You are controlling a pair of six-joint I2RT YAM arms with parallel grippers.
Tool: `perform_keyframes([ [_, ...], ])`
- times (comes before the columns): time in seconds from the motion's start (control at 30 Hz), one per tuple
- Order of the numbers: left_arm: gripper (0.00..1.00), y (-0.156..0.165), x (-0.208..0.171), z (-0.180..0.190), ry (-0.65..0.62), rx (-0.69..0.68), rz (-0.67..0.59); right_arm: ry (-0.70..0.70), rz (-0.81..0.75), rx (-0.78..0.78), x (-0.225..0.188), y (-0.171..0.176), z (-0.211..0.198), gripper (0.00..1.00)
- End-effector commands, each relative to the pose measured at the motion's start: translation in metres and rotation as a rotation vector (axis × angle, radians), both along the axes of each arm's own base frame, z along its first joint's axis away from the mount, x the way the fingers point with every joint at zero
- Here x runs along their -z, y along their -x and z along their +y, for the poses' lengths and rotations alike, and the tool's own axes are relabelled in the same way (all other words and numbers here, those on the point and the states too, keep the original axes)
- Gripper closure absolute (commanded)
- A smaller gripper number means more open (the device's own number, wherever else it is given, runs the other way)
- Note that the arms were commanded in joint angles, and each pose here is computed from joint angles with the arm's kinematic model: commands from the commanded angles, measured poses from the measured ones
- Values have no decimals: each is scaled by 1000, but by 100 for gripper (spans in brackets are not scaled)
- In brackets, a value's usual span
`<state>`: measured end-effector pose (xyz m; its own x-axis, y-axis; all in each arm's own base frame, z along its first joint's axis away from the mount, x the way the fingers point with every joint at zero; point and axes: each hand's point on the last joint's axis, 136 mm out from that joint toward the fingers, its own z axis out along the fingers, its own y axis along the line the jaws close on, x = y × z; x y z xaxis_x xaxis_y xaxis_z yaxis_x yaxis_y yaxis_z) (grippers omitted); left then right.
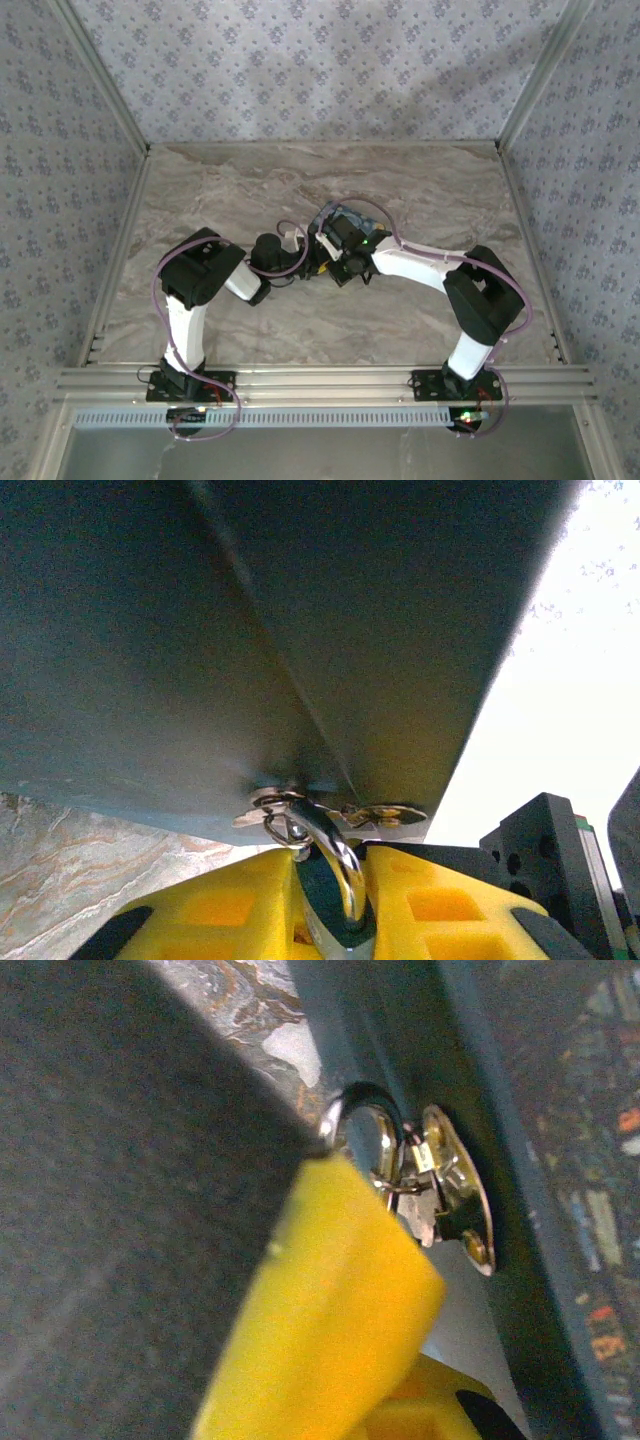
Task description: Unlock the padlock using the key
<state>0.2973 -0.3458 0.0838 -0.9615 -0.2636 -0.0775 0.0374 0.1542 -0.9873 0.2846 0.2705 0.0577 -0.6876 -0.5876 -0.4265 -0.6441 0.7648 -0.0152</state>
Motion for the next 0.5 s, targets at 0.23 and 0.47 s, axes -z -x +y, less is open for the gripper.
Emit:
perform_keyframes([
  [0.23, 64, 6, 19, 13, -67, -25, -1, -57, 24, 31, 18, 4, 5, 91],
  [0.47, 62, 8, 22, 21, -119, -48, -2, -67, 47, 59, 27, 9, 2, 69],
])
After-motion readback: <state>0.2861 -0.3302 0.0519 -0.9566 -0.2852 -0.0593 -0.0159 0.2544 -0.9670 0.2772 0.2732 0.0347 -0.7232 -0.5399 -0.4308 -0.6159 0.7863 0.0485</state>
